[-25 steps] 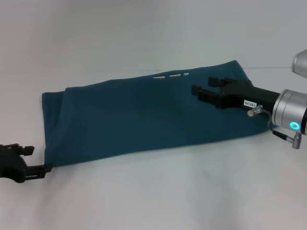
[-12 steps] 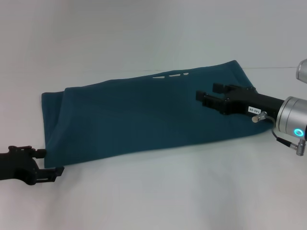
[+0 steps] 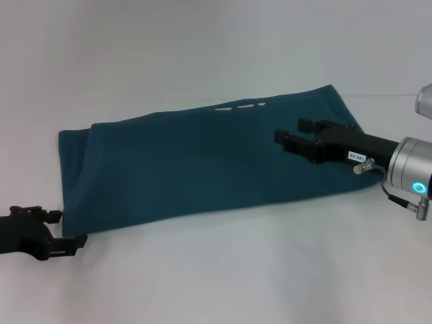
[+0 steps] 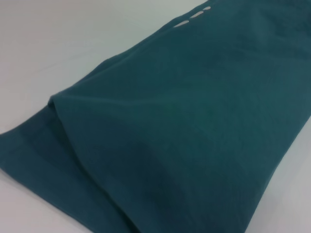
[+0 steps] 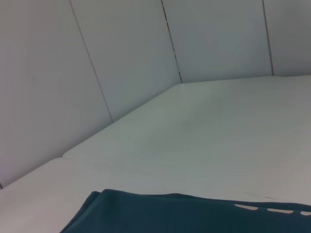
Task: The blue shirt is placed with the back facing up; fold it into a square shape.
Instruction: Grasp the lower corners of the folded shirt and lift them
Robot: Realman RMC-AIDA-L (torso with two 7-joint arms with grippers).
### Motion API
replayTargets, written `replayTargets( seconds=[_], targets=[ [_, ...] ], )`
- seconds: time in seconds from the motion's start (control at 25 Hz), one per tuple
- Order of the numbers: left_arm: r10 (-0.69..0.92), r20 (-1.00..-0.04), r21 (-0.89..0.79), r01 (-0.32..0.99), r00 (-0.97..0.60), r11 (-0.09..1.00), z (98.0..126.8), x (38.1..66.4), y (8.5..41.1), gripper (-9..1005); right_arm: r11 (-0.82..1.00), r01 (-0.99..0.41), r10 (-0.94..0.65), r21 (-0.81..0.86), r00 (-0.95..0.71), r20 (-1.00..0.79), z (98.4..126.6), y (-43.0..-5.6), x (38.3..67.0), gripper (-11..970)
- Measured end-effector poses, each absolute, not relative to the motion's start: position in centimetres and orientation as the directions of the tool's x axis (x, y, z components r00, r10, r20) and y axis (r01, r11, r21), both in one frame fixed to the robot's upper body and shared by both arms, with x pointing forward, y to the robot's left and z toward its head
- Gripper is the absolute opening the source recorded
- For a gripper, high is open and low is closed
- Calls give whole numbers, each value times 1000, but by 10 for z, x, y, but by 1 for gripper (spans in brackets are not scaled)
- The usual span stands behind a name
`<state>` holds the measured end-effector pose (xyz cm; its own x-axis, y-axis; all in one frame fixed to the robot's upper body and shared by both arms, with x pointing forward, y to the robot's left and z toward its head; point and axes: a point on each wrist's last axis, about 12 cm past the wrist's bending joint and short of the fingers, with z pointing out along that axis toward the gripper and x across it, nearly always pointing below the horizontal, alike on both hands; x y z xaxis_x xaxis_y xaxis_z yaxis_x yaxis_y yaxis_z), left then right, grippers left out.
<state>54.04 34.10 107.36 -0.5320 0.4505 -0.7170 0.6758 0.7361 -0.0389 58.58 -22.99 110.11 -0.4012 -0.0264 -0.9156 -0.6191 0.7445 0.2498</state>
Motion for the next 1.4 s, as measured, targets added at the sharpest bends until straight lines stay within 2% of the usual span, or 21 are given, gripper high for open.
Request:
replayTargets(
  seconds=[1.28, 1.4],
  targets=[
    [460, -712, -47, 689, -531, 723, 1068, 544, 332, 782, 753, -608, -27, 250, -408, -913, 1097, -235, 584, 668],
    [462, -711, -46, 692, -530, 721, 1068, 544, 330, 751, 755, -606, -26, 251, -409, -912, 1097, -236, 583, 668]
  ],
)
